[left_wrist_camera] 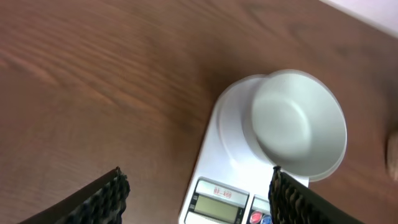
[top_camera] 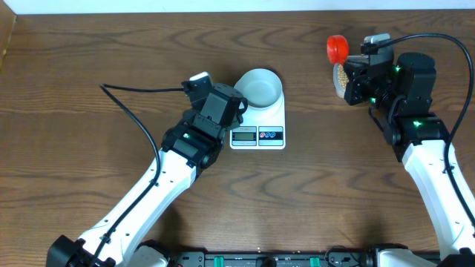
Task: Scoop item into bowl and weigh 50g on scale
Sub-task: 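Move the left gripper to the scale's button panel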
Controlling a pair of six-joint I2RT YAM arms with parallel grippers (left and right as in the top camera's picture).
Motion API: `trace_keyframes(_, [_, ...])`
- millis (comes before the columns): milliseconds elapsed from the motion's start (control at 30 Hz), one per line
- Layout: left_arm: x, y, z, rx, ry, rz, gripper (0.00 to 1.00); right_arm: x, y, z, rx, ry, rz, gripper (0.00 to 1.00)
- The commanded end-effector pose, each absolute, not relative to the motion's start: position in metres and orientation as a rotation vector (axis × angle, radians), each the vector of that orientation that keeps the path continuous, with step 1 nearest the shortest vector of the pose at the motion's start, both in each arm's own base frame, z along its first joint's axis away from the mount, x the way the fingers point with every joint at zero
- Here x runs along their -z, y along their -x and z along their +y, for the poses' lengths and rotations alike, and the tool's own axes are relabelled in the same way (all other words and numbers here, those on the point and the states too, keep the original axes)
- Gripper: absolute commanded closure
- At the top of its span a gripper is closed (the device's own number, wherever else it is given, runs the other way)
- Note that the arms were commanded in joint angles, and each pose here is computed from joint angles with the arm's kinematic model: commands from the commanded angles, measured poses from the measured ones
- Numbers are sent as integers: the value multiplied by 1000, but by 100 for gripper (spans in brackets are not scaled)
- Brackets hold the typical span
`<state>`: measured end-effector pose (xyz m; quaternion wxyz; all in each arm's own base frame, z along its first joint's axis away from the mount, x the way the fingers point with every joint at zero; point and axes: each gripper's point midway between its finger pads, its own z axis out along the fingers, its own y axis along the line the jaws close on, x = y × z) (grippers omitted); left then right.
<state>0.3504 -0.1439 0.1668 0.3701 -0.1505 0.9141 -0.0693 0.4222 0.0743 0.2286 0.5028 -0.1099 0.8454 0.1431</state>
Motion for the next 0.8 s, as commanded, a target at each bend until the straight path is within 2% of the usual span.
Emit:
trace_keyframes(0, [-183, -349, -166, 256, 118, 2373, 26, -238, -426, 71, -322, 278, 2019, 99])
trace_keyframes(33, [-183, -346, -175, 302, 53, 2390, 29, -238, -426, 71, -322, 278, 2019, 99])
trace_keyframes(133, [-181, -337, -193, 420, -12, 2426, 54, -239, -426, 71, -321, 278, 2015, 99])
trace_keyframes(300, [-172, -323, -206, 432, -84, 2475, 81, -241, -427, 71, -320, 278, 2008, 99])
trace_keyframes(333, [-170, -321, -209, 427, -100, 2481, 90, -241, -427, 71, -320, 278, 2005, 99])
trace_keyframes(367, [-167, -320, -213, 423, -114, 2486, 92, -242, -428, 71, -319, 279, 2002, 99])
trace_keyframes(533, [-145, -315, -231, 374, -228, 2519, 93, -244, -429, 71, -318, 280, 1991, 99])
trace_keyframes(767, [-89, -311, -250, 282, -416, 2607, 93, -245, -429, 71, -317, 280, 1986, 99])
